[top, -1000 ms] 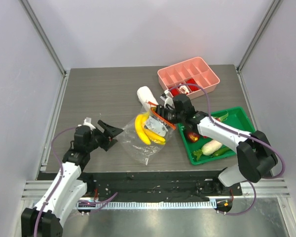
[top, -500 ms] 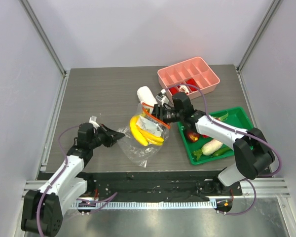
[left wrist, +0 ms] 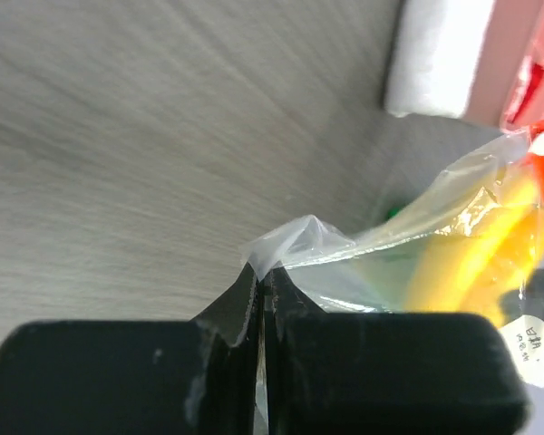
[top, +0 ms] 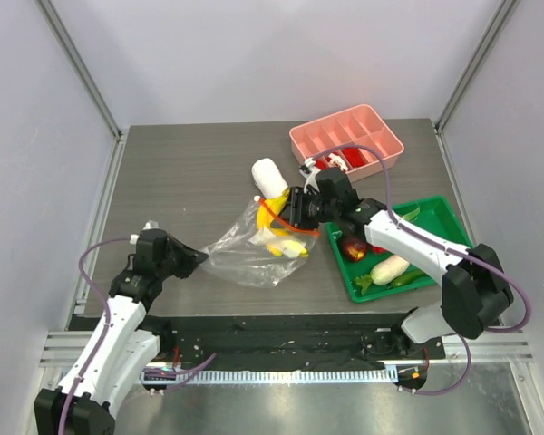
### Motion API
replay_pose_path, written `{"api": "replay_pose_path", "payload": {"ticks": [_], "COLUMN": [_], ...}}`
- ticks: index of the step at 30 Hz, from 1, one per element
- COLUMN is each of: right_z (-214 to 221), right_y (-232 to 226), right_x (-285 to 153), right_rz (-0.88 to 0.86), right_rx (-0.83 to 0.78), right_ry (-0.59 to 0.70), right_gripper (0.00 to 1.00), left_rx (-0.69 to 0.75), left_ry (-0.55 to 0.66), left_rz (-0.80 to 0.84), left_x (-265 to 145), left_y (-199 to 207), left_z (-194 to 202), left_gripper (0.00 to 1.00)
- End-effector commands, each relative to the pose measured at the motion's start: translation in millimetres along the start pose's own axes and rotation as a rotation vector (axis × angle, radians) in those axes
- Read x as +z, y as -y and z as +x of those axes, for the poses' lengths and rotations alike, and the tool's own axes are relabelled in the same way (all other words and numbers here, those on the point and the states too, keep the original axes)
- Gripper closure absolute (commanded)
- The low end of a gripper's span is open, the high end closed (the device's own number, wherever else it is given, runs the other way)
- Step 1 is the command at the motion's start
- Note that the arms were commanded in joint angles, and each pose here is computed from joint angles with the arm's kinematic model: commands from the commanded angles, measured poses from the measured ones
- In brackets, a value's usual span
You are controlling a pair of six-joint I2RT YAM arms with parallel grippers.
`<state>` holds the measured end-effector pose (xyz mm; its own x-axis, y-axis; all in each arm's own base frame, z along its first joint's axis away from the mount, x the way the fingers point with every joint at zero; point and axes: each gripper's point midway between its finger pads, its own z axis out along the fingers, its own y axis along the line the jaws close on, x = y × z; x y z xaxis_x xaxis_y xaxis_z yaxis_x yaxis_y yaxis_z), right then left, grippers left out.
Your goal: Open the zip-top bag and remove the fake food
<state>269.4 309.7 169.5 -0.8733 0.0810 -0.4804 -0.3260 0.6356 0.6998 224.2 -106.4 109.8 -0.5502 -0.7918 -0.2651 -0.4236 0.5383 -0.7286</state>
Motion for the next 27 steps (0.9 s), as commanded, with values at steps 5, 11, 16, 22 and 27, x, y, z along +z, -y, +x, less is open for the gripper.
{"api": "replay_pose_path", "payload": {"ticks": [5,11,16,22,27], "right_z": [-54,-83,-118,-148,-129], "right_y": [26,17,35,59,98], "right_x": [-28,-28,-55,-104,-144], "right_rz": [0.216,0.243,0.404,0.489,0.645], "right_rx": [-0.066,-0.031,-0.024,0.036,0.173], "right_ry": [0.311,0.367,0.427,0.510,0.430], "right_gripper": [0.99,0.99,0.99,0.99,0.99], "left_rx": [0.043,0.139,0.288,0.420,0.546], "left_ry": [0.079,0.105,0.121,0.193,0.211], "left_rz": [-0.165,-0.190,-0.279,-0.290,-0.305], "left_x": [-5,0,3,1,5], "left_y": [-32,-33,-26,-1,15], "left_z": [-14,-24,-48,-79,-100], "left_gripper": [1.00,1.00,1.00,1.00,1.00]}}
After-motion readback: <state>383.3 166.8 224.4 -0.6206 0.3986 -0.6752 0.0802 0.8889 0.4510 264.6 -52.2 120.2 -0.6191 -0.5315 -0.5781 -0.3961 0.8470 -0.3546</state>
